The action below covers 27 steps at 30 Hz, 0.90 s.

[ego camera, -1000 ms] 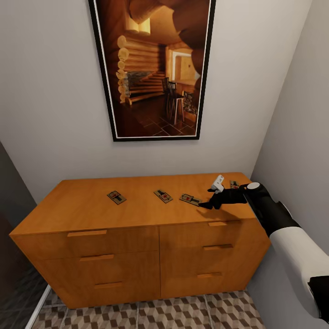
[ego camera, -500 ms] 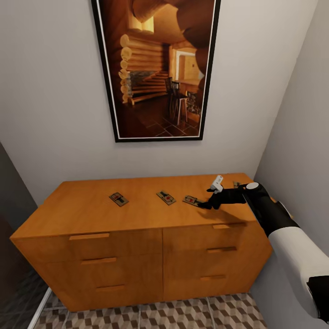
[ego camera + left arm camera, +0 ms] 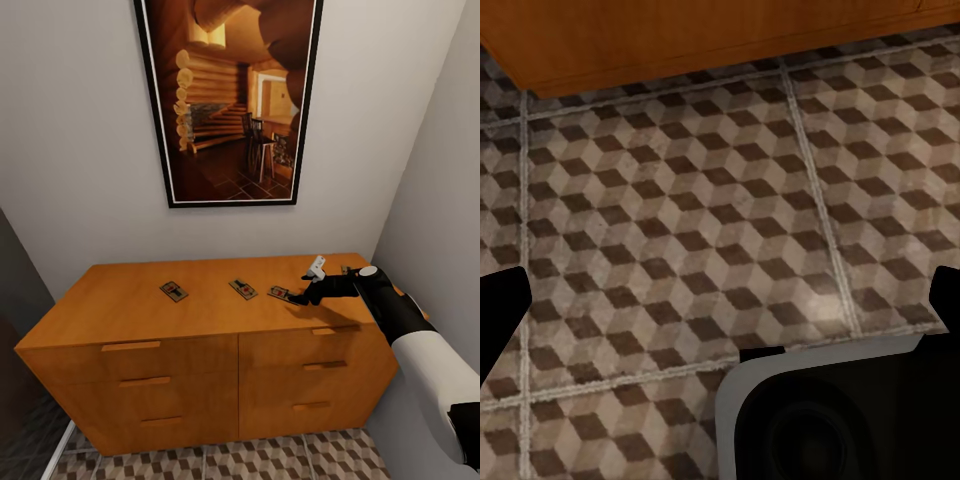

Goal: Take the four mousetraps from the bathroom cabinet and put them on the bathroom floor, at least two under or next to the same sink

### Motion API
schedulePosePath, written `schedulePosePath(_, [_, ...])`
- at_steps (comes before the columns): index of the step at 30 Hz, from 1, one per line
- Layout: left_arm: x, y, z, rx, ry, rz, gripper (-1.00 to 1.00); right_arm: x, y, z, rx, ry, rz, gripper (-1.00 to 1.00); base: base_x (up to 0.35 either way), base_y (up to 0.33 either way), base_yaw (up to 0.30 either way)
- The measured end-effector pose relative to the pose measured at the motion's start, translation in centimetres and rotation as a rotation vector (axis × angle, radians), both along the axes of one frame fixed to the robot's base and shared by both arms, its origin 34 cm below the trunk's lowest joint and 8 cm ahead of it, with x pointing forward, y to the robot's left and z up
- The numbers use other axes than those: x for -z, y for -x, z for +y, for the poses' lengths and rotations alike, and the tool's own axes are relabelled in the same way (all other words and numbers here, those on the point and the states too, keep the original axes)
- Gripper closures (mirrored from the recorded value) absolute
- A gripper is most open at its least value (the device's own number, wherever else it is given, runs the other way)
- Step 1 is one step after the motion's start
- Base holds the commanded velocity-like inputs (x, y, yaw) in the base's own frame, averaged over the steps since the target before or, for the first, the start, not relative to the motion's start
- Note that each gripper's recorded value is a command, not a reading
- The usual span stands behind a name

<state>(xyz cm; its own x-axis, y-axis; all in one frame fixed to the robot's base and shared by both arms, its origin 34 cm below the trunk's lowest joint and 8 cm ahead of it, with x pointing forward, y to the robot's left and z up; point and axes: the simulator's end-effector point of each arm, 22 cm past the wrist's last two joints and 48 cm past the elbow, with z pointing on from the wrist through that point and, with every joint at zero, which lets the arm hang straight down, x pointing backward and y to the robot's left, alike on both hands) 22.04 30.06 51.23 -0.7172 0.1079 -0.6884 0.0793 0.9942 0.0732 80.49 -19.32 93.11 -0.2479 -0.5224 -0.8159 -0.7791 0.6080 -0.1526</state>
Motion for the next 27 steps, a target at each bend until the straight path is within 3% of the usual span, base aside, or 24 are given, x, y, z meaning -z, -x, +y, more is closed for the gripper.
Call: schedulePosePath(27, [0.09,0.37,-0.01,0.000,0.000,0.012,-1.00,0.88,0.39,0.34,-0.023,-0.007,0.028,-1.00,0.000,0.000,0.000])
